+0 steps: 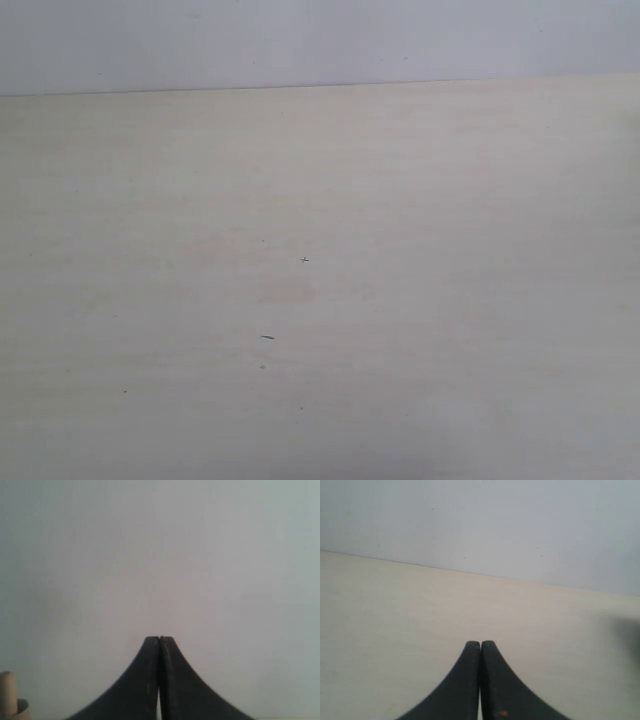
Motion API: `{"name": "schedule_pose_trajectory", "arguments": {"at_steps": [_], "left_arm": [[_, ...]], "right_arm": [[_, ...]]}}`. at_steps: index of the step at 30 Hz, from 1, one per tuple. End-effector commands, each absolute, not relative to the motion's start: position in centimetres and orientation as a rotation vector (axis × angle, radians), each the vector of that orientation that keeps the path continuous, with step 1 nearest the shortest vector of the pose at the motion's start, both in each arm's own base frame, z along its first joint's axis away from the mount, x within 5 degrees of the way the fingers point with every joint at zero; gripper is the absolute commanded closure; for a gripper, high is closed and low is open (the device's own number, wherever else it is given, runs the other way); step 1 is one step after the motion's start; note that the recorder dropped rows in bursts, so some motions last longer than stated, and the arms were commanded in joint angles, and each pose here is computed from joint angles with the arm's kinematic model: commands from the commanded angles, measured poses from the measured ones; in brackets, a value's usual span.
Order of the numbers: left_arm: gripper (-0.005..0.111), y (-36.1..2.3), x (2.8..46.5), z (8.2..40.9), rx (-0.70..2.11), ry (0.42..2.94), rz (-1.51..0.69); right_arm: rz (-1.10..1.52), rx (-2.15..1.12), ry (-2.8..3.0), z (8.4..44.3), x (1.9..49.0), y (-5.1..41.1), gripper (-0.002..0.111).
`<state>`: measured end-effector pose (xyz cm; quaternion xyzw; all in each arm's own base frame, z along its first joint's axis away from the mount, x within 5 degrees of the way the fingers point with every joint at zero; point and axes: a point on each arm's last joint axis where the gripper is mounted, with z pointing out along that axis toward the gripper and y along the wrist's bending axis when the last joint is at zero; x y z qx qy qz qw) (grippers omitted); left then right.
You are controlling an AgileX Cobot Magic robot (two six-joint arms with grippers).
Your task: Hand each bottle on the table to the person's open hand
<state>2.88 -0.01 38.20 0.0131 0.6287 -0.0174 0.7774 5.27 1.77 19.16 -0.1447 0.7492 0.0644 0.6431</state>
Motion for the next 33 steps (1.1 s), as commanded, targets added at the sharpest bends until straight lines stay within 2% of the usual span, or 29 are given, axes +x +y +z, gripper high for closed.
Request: {"name": "schedule_pose_trajectory", "arguments": {"at_steps": [1, 4, 7, 11, 16, 28, 33], "left_arm": [[0.107, 0.1, 4.4, 35.2, 0.019, 1.392, -0.007], [0.107, 0.0, 5.4, 32.7, 0.027, 1.445, -0.01], [0.107, -0.1, 6.6, 27.8, 0.034, 1.584, -0.009], [0.107, -0.2, 7.2, 23.3, 0.052, 1.675, -0.01], [0.107, -0.4, 7.3, 20.2, 0.068, 1.69, -0.024], [0.107, -0.3, 5.7, 20.9, 0.055, 1.528, -0.027], [0.107, -0.2, 5.6, 20.3, 0.041, 1.596, -0.032]], "right_arm": [[0.139, -0.327, 1.695, 19.1, 5.3, 1.7, 0.108], [0.139, -0.327, 1.695, 19.1, 5.3, 1.7, 0.108], [0.139, -0.327, 1.695, 19.1, 5.3, 1.7, 0.108], [0.139, -0.327, 1.695, 19.1, 5.3, 1.7, 0.108], [0.139, -0.327, 1.695, 19.1, 5.3, 1.7, 0.108], [0.139, -0.327, 1.695, 19.1, 5.3, 1.7, 0.108], [0.139, -0.327, 1.695, 19.1, 5.3, 1.7, 0.108]]}}
